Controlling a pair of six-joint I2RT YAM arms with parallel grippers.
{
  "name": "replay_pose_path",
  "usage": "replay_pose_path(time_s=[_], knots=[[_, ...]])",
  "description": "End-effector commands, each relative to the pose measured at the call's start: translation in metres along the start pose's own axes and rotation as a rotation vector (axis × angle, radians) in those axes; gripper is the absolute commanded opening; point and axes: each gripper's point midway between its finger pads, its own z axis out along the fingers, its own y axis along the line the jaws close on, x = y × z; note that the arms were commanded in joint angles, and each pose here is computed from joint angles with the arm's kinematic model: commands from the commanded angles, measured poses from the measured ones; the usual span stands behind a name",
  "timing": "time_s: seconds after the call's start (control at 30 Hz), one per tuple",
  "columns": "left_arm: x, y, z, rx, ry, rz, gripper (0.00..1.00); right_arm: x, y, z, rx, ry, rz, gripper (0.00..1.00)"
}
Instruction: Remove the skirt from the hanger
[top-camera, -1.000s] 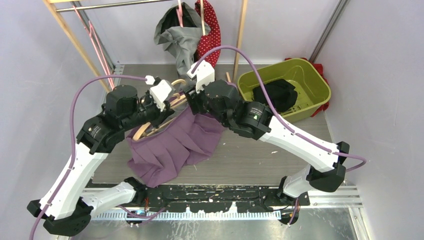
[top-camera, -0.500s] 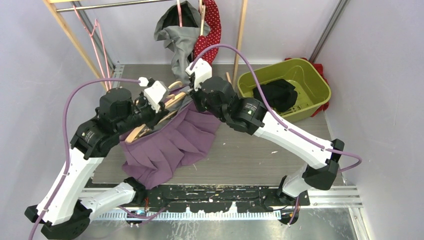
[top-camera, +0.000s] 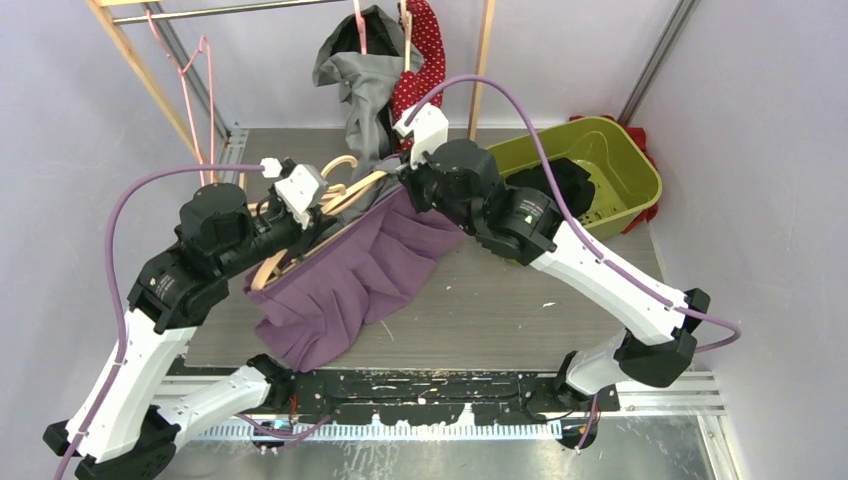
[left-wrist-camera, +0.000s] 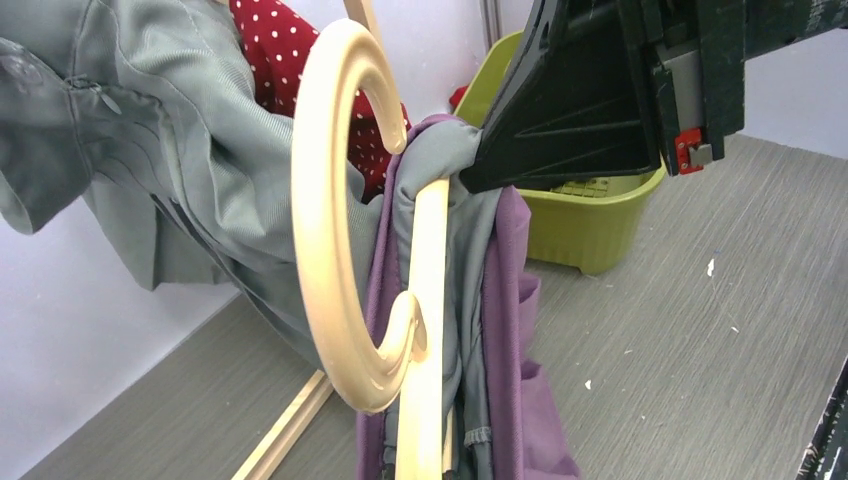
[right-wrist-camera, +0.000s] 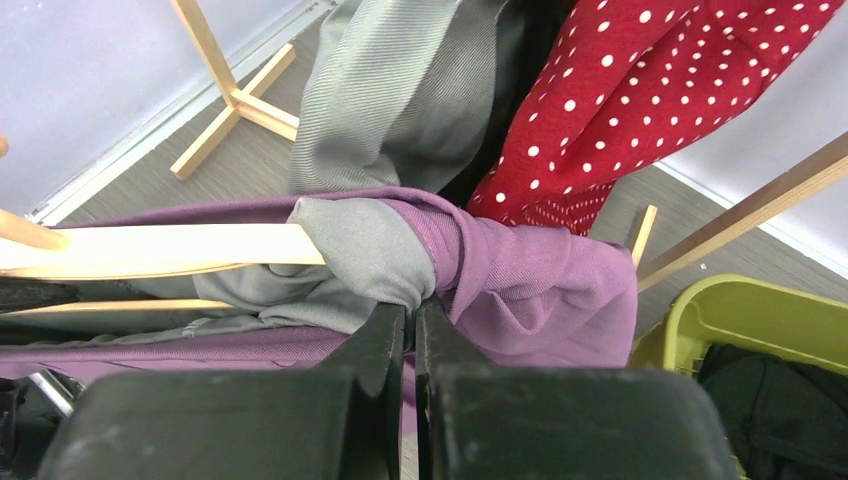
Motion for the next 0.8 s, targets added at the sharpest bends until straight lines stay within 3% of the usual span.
replay_pose_path(time_s=[0.0,0.17,0.37,0.53,0.77], knots=[[-0.050,0.006,-0.023,-0.027,-0.198,0.035,0.00,-0.054,-0.055,-0.030,0.168,-0.140,0.021,0.01],[-0.051,0.005,-0.025,-0.024,-0.195,0.048,0.00,-0.043,-0.067,-0.023,0.231,-0.113,-0.001,0.01],[-0.039,0.006,-0.018,-0.033,-0.172,0.042,0.00,-0.090,-0.073,-0.033,0.214,-0.206,0.003,0.01],[-0.041,0.015,0.012,-0.053,-0.148,0.035,0.00,-0.095,-0.003,-0.019,-0.085,-0.134,0.012,0.01],[-0.052,0.046,0.059,-0.159,-0.136,0.077,0.00,-0.101,0.081,-0.031,-0.336,-0.109,-0.024,0.01]])
